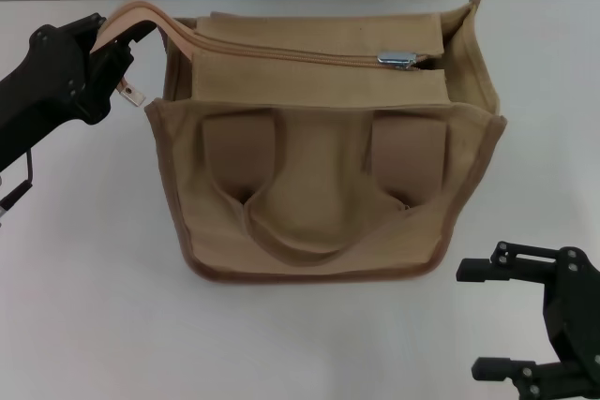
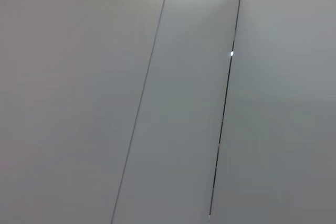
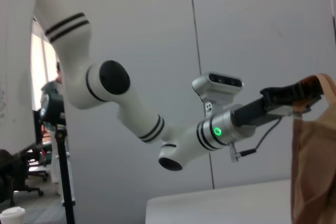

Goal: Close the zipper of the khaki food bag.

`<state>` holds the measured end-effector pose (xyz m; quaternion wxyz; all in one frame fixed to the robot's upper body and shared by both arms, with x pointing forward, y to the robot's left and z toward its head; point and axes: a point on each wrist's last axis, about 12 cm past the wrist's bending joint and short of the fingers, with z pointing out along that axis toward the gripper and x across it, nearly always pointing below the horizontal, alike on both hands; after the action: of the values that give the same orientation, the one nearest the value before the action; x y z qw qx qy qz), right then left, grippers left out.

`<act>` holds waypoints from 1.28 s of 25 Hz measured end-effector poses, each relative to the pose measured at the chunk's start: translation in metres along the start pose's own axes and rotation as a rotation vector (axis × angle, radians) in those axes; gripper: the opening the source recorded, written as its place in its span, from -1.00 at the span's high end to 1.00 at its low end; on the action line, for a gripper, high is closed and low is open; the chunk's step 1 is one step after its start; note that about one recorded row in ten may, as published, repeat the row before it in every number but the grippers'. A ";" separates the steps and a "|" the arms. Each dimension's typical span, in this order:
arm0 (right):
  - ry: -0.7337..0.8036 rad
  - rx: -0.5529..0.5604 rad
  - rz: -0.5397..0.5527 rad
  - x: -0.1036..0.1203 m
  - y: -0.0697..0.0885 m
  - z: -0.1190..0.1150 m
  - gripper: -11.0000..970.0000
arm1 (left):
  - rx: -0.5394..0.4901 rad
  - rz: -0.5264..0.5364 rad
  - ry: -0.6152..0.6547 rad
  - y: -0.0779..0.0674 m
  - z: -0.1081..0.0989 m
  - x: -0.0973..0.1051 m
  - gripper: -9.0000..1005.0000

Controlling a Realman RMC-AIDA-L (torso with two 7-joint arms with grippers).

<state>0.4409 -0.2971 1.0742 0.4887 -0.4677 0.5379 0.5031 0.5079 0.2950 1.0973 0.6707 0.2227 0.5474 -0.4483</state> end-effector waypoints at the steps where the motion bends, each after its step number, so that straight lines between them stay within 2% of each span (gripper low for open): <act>1: 0.004 0.005 0.002 0.001 0.000 0.000 -0.66 | -0.011 -0.001 0.001 0.001 -0.001 0.000 0.70; 5: 0.013 0.010 0.015 0.004 0.000 0.001 -0.66 | -0.041 -0.033 0.021 0.004 -0.003 0.002 0.69; 10: 0.005 0.011 0.021 0.005 0.001 0.004 -0.66 | -0.004 -0.066 0.116 0.010 -0.009 -0.008 0.69; 12: 0.001 0.012 0.022 0.005 0.001 0.005 -0.66 | 0.008 -0.072 0.155 0.014 -0.016 -0.016 0.51; 13: 0.000 0.011 0.024 0.005 0.001 0.006 -0.66 | 0.025 -0.073 0.211 0.019 -0.026 -0.031 0.42; 14: 0.000 0.011 0.024 0.005 0.001 0.006 -0.66 | 0.025 -0.073 0.211 0.019 -0.026 -0.031 0.34; 15: -0.001 0.009 0.027 0.005 0.000 0.007 -0.66 | 0.039 -0.080 0.251 0.022 -0.033 -0.040 0.25; 19: -0.002 0.010 0.042 0.005 -0.003 0.011 -0.66 | 0.059 -0.102 0.349 0.028 -0.057 -0.072 0.08; 24: -0.004 0.024 0.039 0.007 -0.007 0.021 -0.66 | 0.051 -0.087 0.345 0.027 -0.079 -0.096 -0.13; 27: -0.004 0.033 0.038 0.008 -0.011 0.027 -0.66 | 0.106 -0.078 0.381 0.019 -0.076 -0.085 -0.28; 28: -0.006 0.036 0.046 0.009 -0.012 0.031 -0.66 | 0.173 -0.073 0.415 0.011 -0.067 -0.068 -0.35; 29: -0.006 0.036 0.046 0.009 -0.012 0.031 -0.66 | 0.173 -0.073 0.415 0.011 -0.067 -0.068 -0.41; 32: -0.005 0.046 0.064 0.012 -0.015 0.036 -0.66 | 0.284 -0.066 0.453 -0.004 -0.052 -0.039 -0.62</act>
<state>0.4567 -0.2623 1.0600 0.4842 -0.4377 0.5627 0.5072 0.4766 0.3477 1.1190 0.4780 0.3914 0.6222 -0.4809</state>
